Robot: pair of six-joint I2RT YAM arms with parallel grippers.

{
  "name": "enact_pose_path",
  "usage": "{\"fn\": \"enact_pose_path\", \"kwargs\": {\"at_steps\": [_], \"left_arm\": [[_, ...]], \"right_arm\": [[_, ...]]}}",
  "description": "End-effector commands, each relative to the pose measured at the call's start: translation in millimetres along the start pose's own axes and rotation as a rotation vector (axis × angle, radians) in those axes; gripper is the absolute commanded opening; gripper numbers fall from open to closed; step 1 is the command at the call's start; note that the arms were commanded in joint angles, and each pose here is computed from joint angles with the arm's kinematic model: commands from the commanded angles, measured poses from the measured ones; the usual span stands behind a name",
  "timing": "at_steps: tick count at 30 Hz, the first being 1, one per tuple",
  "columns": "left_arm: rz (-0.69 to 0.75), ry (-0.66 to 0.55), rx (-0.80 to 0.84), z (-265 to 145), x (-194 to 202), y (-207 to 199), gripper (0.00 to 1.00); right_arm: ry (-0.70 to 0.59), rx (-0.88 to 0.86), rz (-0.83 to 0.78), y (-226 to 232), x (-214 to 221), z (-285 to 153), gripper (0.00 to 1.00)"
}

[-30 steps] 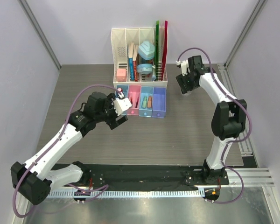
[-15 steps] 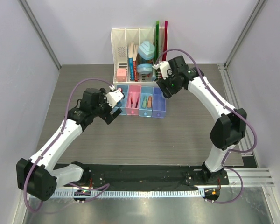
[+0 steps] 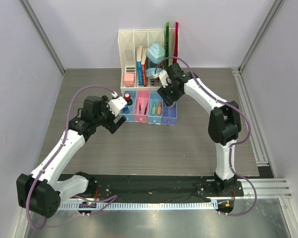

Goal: Sort the stationery into containers
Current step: Place the stationery in the storage box.

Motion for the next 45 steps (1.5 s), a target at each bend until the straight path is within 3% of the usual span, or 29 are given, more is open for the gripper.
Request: {"fn": "enact_pose_path", "kwargs": {"at_steps": [1,10,13,17,29,34,39,45], "left_arm": [[0.005,-0.061,-0.022,-4.4,-8.0,4.8,1.00],[-0.003,-0.072,-0.013,-4.8,-8.0,3.9,1.00],[0.001,-0.073,-0.016,-6.5,-8.9,4.5,1.00],[0.009,-0.072,-0.021,-8.7,-9.8,6.2,1.00],[0.000,-0.070,-0.011,-2.4,-7.1,6.6,1.00],[-0.002,-0.072,-0.018,-1.6,-7.4,8.5,1.00],[-0.019,-0.052,-0.085,2.4,-1.9,29.0,1.00],[-0.118,0.046,-0.152,39.4,16.3,67.2,1.00]], "right_arm": [[-0.094,0.047,-0.013,-5.8,-27.9,-5.1,0.15],[-0.088,0.093,-0.028,-14.2,-26.1,21.6,0.15],[-0.079,0.090,-0.029,-13.6,-25.6,30.2,0.25],[-0.073,0.083,-0.028,-13.2,-23.6,32.2,0.54],[-0.135,0.101,-0.031,-14.4,-36.9,-6.4,0.85],[-0.157,0.108,-0.015,-14.1,-39.9,-25.6,0.87],[-0.224,0.153,-0.017,-16.0,-34.4,-74.4,0.86],[-0.190,0.199,0.028,-30.1,1.7,-67.4,0.79]]}}
Point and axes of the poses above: each gripper's point midway between its finger pads, its own z axis out along the fingers, its own y axis along the line the jaws close on, x = y × z, the point moved 4 cm from there along -z, back along the fingers, and after that the axes turned 7 degrees about z, right-handed, at the moved point
